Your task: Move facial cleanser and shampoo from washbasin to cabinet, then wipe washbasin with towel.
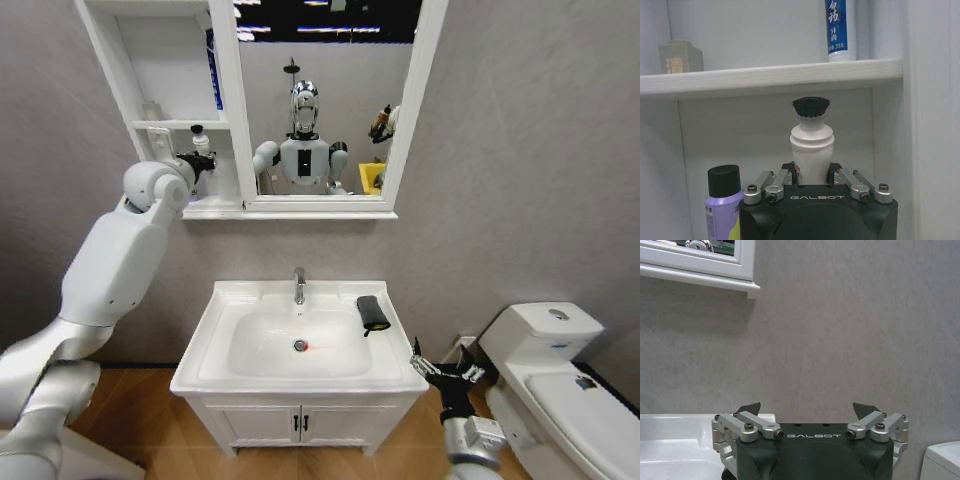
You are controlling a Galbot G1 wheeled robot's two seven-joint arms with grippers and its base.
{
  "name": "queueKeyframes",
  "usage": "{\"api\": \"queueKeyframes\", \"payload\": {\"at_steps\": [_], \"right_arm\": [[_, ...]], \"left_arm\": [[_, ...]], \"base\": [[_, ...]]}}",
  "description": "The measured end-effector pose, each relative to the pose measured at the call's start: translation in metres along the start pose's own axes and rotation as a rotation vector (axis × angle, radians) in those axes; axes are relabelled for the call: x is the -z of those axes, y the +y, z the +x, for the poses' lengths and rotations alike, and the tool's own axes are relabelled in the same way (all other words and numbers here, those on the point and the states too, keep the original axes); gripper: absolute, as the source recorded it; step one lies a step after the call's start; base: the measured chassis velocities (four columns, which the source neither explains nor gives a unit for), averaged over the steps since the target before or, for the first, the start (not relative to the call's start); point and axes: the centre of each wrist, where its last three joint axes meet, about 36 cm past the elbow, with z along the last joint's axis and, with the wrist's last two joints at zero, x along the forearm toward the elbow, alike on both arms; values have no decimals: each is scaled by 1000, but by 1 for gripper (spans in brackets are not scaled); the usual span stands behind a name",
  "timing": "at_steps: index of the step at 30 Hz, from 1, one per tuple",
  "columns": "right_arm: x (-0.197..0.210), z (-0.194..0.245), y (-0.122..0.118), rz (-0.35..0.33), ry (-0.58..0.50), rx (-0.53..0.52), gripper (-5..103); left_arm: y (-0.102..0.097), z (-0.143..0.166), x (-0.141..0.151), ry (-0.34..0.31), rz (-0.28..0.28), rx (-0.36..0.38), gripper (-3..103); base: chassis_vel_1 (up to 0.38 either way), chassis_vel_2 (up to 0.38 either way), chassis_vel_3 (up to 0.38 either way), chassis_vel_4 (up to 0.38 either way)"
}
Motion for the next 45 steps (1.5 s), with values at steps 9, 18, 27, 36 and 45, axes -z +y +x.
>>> {"api": "queueKeyframes", "payload": {"at_steps": [9,18,27,36,45], "right_arm": [[10,-12,2,-6,-21,-5,100],[12,-13,-1,3,-17,-11,100],[11,-12,0,8,-13,-11,100],[12,-12,5,10,-20,-7,100],[14,-12,5,13,-27,-6,100]], "left_arm": [[6,-25,-24,25,-28,33,31],[-1,-35,-35,54,-19,38,51],[5,-33,-32,46,-6,47,79],[7,-4,-36,13,6,1,100],[18,56,-50,-15,33,-22,100]], "base": [[0,0,0,0],[0,0,0,0],[0,0,0,0],[0,0,0,0],[0,0,0,0]]}}
